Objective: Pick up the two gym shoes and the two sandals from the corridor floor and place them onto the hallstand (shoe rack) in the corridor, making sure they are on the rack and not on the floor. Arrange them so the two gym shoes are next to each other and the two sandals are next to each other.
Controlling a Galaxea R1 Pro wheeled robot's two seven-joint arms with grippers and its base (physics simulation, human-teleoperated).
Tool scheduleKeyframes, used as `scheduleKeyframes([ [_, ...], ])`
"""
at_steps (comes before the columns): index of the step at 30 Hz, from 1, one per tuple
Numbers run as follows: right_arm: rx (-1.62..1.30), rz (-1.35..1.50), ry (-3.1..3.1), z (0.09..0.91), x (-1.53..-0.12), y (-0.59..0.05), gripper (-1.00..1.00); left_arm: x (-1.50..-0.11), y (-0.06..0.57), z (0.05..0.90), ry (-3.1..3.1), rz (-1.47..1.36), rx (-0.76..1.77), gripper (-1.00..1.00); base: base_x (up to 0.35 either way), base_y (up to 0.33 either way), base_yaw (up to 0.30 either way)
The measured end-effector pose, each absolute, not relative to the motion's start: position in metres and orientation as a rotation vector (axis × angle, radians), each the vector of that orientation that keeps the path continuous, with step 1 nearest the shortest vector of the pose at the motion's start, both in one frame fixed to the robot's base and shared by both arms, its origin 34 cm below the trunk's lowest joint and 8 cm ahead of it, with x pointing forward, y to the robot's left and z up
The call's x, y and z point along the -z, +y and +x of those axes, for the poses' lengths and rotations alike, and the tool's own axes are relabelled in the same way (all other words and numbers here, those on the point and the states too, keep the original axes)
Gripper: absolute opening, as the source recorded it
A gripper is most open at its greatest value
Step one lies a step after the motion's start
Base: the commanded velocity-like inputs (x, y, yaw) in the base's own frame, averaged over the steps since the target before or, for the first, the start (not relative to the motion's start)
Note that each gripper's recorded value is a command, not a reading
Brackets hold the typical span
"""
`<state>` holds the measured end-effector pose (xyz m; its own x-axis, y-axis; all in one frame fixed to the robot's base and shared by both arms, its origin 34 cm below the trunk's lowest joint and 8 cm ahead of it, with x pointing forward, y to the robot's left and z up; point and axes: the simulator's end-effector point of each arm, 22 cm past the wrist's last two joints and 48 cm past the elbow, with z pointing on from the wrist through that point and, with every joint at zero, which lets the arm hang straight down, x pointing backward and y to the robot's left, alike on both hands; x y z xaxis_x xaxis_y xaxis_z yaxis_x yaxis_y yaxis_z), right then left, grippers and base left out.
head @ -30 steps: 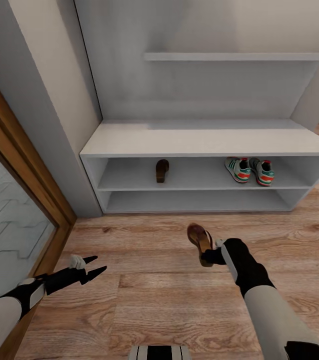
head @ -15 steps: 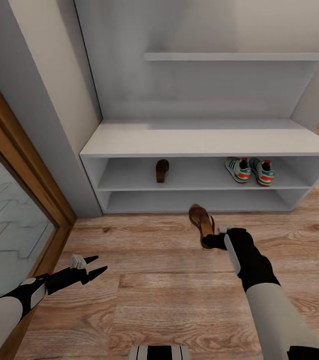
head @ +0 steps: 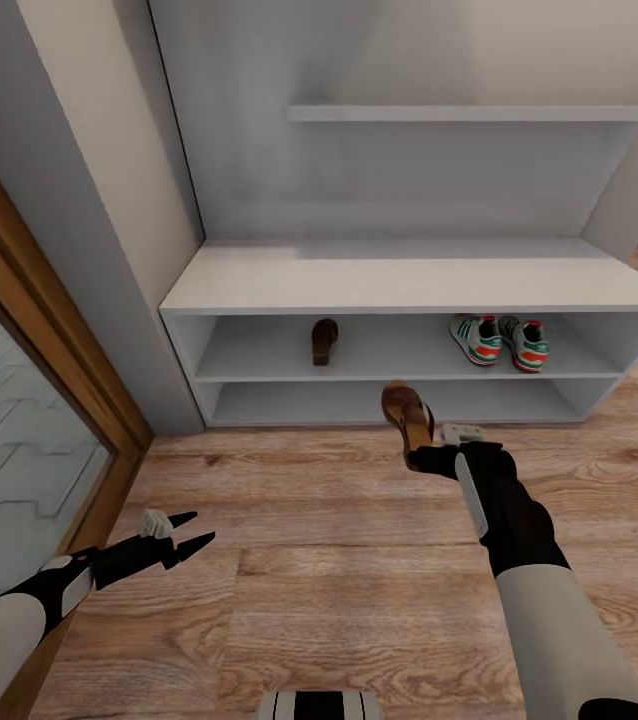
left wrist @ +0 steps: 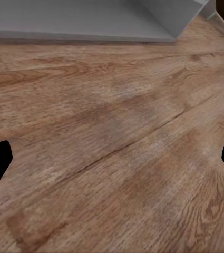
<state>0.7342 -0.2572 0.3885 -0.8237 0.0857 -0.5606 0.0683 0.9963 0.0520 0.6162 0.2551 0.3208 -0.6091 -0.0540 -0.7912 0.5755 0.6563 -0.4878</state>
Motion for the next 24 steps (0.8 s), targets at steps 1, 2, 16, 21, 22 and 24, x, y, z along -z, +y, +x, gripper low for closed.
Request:
scheduleKeyframes([
  [1,-0.04,0.106,2.542,0.734,-0.389,-0.257,-1.0,-0.321,0.255,0.616,2.042,0.404,0.961,1.0,0.0,0.0,0.0],
  [2,-0.039,0.105,2.541,0.734,-0.389,-0.257,-1.0,-0.321,0.255,0.616,2.042,0.404,0.962,1.0,0.0,0.0,0.0],
  [16,-0.035,0.1,2.47,0.747,-0.398,-0.258,-1.0,-0.319,0.248,0.619,2.042,0.394,0.958,1.0,0.0,0.0,0.0],
  [21,-0.03,0.095,2.39,0.76,-0.409,-0.258,-1.0,-0.319,0.248,0.619,2.042,0.394,0.957,1.0,0.0,0.0,0.0],
  [22,-0.03,0.094,2.387,0.761,-0.409,-0.258,-1.0,-0.318,0.248,0.619,2.042,0.394,0.958,1.0,0.0,0.0,0.0],
  [24,-0.029,0.095,2.379,0.762,-0.41,-0.258,-1.0,-0.318,0.247,0.618,2.043,0.394,0.958,1.0,0.0,0.0,0.0],
])
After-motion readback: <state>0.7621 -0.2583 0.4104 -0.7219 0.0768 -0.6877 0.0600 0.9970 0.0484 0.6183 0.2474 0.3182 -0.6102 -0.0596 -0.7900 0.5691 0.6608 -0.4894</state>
